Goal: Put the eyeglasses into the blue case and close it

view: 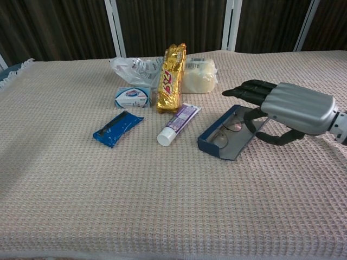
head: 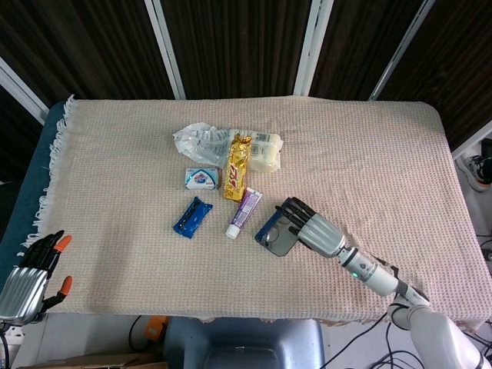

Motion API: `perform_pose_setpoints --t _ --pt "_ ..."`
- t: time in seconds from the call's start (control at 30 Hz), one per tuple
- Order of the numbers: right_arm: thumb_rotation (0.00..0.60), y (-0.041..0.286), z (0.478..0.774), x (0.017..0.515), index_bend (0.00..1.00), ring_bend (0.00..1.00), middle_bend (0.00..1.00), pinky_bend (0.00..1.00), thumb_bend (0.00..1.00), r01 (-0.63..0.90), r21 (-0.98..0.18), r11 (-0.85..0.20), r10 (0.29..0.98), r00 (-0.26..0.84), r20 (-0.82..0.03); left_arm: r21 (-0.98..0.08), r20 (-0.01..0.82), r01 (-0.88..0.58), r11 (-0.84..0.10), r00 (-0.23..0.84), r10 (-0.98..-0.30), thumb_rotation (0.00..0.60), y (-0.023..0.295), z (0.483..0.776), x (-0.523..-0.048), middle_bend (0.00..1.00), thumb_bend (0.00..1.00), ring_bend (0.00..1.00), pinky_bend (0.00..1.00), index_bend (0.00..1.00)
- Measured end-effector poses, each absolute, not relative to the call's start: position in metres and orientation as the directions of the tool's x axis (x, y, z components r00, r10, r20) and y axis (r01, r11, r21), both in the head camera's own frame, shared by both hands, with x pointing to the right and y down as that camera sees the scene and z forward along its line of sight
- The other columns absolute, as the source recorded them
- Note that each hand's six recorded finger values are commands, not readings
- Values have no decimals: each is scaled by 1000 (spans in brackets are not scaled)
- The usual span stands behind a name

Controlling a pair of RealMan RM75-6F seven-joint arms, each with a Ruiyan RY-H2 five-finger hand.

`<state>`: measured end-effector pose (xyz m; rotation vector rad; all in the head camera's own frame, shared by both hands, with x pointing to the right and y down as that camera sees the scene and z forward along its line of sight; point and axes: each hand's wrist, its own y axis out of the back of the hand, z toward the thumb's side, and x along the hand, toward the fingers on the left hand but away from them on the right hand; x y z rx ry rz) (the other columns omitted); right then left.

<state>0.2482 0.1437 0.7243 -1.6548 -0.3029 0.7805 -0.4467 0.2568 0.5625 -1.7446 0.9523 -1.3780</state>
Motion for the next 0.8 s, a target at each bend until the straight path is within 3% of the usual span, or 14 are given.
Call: perform_pose_setpoints --t 0.33,0.8 --pt "600 183 700 284 709 0 109 0 720 -219 -941 -258 555 764 -330 -865 468 -113 -489 167 -868 600 257 565 -444 0 432 0 111 0" --pt "600 162 699 263 703 0 109 0 720 -166 -941 -295 581 751 -315 -861 472 -119 -494 174 -864 600 254 568 -445 0 435 0 111 0"
